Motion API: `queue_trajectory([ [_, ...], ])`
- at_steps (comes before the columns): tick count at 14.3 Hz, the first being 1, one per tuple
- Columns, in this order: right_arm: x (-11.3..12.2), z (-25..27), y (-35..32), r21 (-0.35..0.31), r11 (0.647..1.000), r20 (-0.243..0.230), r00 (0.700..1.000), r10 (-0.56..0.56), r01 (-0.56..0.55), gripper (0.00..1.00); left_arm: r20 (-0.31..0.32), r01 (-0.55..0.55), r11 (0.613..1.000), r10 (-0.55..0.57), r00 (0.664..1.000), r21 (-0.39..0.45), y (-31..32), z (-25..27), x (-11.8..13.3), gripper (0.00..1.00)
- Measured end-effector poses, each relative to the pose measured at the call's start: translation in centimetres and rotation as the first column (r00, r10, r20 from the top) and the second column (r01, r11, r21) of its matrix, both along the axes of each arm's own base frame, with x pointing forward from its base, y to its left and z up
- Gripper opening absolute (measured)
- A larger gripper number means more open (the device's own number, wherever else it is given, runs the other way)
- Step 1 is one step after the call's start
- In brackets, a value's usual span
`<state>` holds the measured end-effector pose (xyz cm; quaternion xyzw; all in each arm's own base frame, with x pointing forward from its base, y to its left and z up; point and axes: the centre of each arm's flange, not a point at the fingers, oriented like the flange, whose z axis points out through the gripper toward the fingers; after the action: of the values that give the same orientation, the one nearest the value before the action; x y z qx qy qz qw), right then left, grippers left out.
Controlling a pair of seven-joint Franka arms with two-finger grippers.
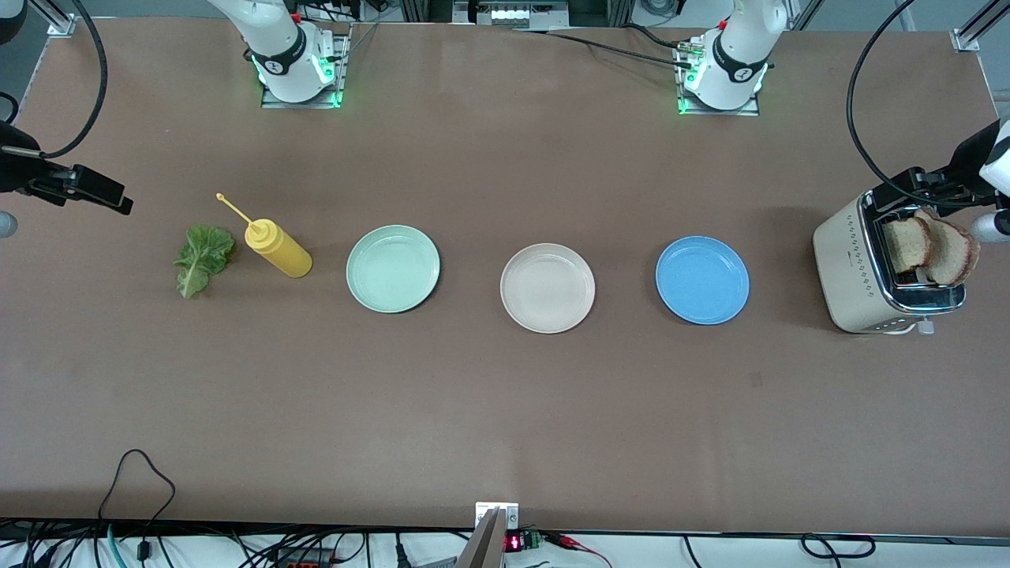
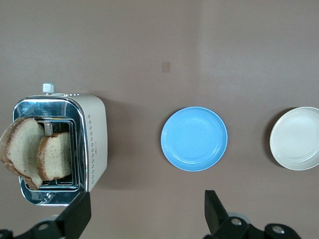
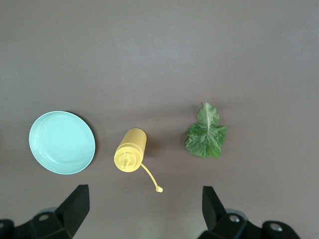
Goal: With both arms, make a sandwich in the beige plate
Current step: 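Grasp a bread slice in the toaster with the left gripper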
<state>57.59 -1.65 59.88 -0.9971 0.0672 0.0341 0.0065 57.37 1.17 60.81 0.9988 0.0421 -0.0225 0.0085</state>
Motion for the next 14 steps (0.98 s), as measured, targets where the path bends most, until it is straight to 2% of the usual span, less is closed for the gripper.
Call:
queue_trajectory([
  [6, 0.0, 0.0, 0.0, 0.000, 1.000, 0.000, 1.000, 0.000, 0.000, 1.00, -0.009, 0.000, 1.000, 0.000, 1.000, -0.001, 0.0, -0.4, 0.1, 1.00],
  [9, 0.0, 0.0, 0.0, 0.000, 1.000, 0.000, 1.000, 0.000, 0.000, 1.00, -0.051, -0.023, 1.000, 0.023, 0.998, -0.001, 1.3, -2.9, 1.2, 1.00],
  [11, 0.0, 0.0, 0.0, 0.000, 1.000, 0.000, 1.000, 0.000, 0.000, 1.00, -0.102, -0.089, 0.996, 0.089, 0.991, 0.005, 5.5, -5.9, 2.1, 1.00],
  [14, 0.0, 0.0, 0.1, 0.001, 1.000, 0.000, 1.000, 0.001, -0.001, 1.00, -0.185, -0.214, 0.977, 0.209, 0.960, -0.009, 15.5, -11.8, 2.2, 1.00],
])
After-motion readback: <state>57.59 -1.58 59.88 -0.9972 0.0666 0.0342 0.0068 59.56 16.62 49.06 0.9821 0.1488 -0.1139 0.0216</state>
